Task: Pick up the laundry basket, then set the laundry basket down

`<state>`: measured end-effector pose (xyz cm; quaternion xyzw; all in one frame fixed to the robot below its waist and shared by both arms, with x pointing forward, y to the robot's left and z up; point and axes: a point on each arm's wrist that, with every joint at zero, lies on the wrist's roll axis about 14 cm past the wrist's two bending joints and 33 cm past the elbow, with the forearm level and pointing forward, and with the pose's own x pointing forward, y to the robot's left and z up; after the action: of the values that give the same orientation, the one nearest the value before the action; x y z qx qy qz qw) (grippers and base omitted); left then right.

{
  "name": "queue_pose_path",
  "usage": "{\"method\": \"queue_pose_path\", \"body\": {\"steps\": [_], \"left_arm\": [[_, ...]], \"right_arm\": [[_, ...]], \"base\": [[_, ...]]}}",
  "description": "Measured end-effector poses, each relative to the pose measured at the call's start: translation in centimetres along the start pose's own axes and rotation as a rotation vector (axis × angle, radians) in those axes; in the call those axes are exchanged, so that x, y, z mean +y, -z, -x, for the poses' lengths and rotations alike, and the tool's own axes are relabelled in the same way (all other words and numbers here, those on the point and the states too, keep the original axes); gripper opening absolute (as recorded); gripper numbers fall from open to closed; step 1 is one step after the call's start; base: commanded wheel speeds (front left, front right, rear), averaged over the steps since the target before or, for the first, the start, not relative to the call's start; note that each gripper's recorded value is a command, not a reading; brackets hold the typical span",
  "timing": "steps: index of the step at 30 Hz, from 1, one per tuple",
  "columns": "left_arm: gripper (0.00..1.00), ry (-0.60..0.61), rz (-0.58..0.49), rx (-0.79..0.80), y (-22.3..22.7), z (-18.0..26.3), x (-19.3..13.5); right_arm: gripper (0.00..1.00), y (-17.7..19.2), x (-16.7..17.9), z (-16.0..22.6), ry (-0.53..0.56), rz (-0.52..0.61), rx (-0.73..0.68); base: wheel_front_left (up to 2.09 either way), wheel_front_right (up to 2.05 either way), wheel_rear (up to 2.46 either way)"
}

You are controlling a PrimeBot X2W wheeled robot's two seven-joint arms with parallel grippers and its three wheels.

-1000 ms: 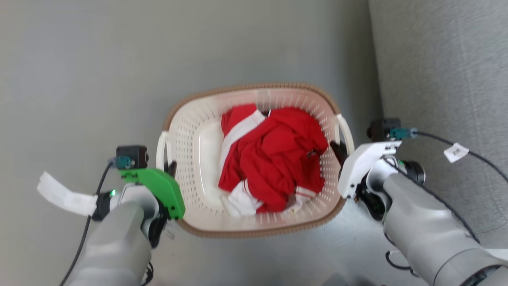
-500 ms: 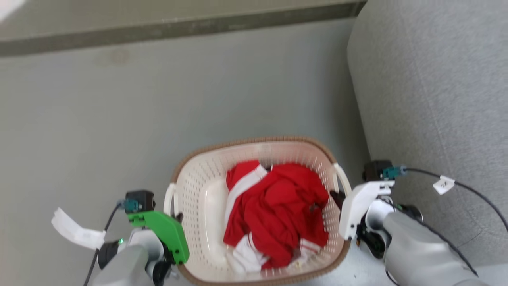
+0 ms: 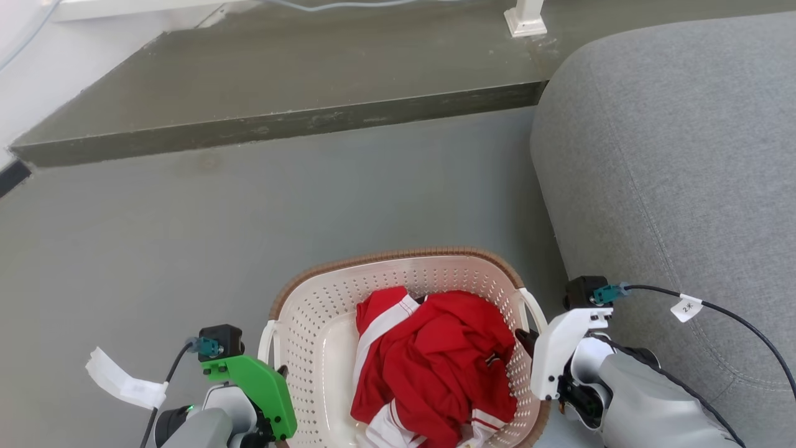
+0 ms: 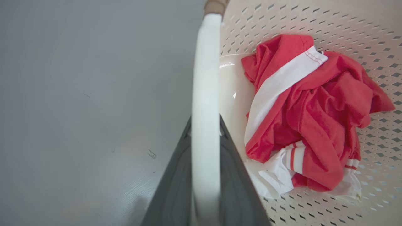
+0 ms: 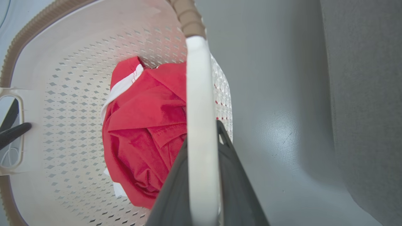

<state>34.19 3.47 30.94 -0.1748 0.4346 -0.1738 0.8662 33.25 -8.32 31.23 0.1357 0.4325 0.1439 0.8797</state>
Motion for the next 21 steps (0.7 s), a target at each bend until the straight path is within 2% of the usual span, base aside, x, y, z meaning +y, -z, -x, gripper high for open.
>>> {"method": "queue_pose_path", "body": {"steps": [21], "left_arm": [[0.00, 0.002, 0.002, 0.023, 0.46, -0.04, -0.09]], "right_arm": [[0.00, 0.40, -0.15, 0.04, 0.004, 0.006, 0.021]], "base": [[0.00, 0.00, 0.00]]}}
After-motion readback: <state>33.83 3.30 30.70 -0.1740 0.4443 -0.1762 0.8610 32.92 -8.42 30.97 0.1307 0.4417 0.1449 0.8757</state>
